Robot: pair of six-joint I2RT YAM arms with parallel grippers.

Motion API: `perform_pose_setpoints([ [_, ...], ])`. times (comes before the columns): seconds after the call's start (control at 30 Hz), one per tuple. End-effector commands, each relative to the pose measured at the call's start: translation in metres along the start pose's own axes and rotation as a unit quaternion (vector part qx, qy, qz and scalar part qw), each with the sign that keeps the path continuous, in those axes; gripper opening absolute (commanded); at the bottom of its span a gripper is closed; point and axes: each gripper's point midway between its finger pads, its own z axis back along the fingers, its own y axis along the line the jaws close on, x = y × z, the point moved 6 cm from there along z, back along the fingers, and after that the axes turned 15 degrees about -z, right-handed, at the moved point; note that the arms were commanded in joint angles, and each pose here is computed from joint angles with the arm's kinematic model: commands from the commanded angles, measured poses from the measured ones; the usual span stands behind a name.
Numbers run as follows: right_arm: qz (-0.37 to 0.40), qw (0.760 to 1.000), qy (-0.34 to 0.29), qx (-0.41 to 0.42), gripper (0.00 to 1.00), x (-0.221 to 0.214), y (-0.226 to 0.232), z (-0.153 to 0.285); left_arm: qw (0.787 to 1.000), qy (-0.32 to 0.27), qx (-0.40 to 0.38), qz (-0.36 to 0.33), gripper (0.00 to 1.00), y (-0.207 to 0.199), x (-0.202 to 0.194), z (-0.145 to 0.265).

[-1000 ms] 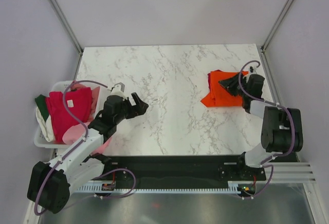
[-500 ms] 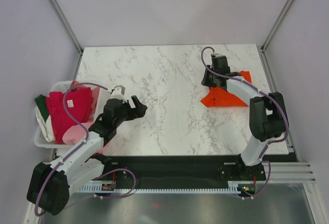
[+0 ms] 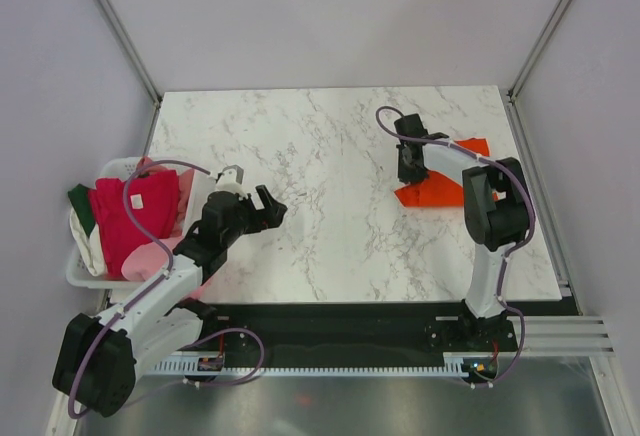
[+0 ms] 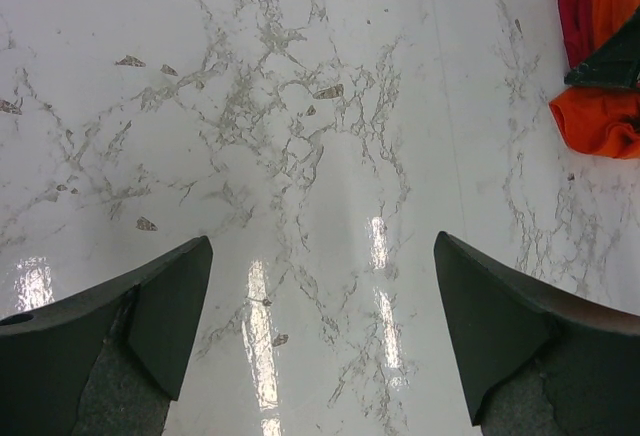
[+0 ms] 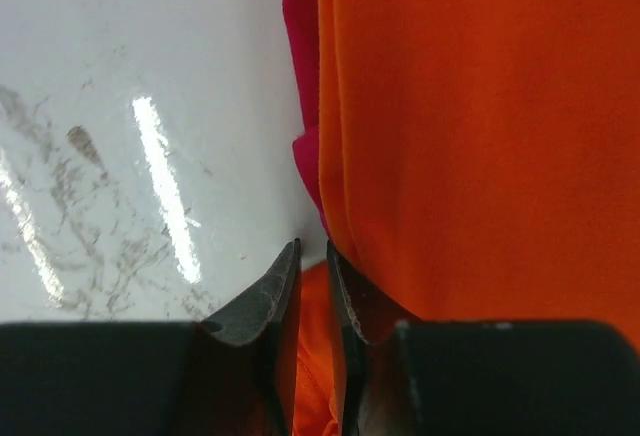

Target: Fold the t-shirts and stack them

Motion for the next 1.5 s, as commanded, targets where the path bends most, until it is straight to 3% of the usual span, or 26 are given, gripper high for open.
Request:
perform_pose_setpoints([
  [0.0, -0.006, 0.996, -0.021, -0.087, 0.23, 0.014, -0.025, -0.008, 0.999, -0.027, 0.006, -0.021, 1.00, 0.001, 0.010, -0.002],
  [0.17, -0.052, 0.991, -0.032, -0.118, 0.23, 0.033, -0.059, -0.006, 0.999, -0.026, 0.008, -0.022, 1.00, 0.002, 0.010, -0.002],
  [0.3, -0.063, 0.992, -0.046, -0.095, 0.25, 0.041, -0.060, 0.010, 0.999, -0.026, 0.008, -0.021, 1.00, 0.002, 0.010, -0.002],
  [0.4, -0.046, 0.996, -0.069, -0.036, 0.36, 0.039, -0.038, 0.030, 0.999, -0.026, 0.008, -0.021, 1.00, 0.002, 0.010, -0.002],
  [0.43, -0.043, 0.995, -0.088, -0.013, 0.45, 0.041, -0.028, 0.036, 0.999, -0.027, 0.006, -0.022, 1.00, 0.001, 0.010, -0.002],
  [0.5, -0.026, 0.993, -0.097, 0.062, 0.50, 0.031, -0.009, 0.062, 0.999, -0.030, 0.005, -0.021, 1.00, 0.001, 0.011, -0.001],
  [0.63, -0.027, 0.964, -0.177, 0.196, 0.69, 0.029, 0.009, 0.112, 0.999, -0.041, -0.005, -0.025, 1.00, 0.000, 0.011, 0.004],
  [0.73, -0.029, 0.936, -0.245, 0.251, 0.75, 0.023, -0.001, 0.142, 0.998, -0.055, -0.016, -0.027, 1.00, -0.002, 0.013, 0.008],
  [0.83, -0.045, 0.923, -0.282, 0.258, 0.83, 0.013, -0.014, 0.151, 0.997, -0.071, -0.024, -0.031, 1.00, -0.003, 0.015, 0.011],
  [1.03, -0.054, 0.918, -0.268, 0.286, 0.85, -0.014, -0.020, 0.142, 0.994, -0.100, -0.034, -0.040, 1.00, -0.004, 0.018, 0.020],
  [1.17, -0.082, 0.926, -0.269, 0.252, 0.85, -0.032, -0.038, 0.128, 0.992, -0.117, -0.035, -0.043, 1.00, -0.002, 0.016, 0.024],
  [1.2, -0.086, 0.926, -0.272, 0.246, 0.91, -0.036, -0.042, 0.125, 0.991, -0.120, -0.036, -0.043, 1.00, -0.002, 0.016, 0.025],
  [1.27, -0.090, 0.926, -0.279, 0.238, 0.94, -0.049, -0.053, 0.120, 0.991, -0.125, -0.034, -0.044, 1.00, -0.001, 0.015, 0.026],
  [1.47, -0.095, 0.905, -0.314, 0.272, 0.98, -0.057, -0.059, 0.133, 0.989, -0.133, -0.036, -0.049, 1.00, 0.000, 0.012, 0.027],
])
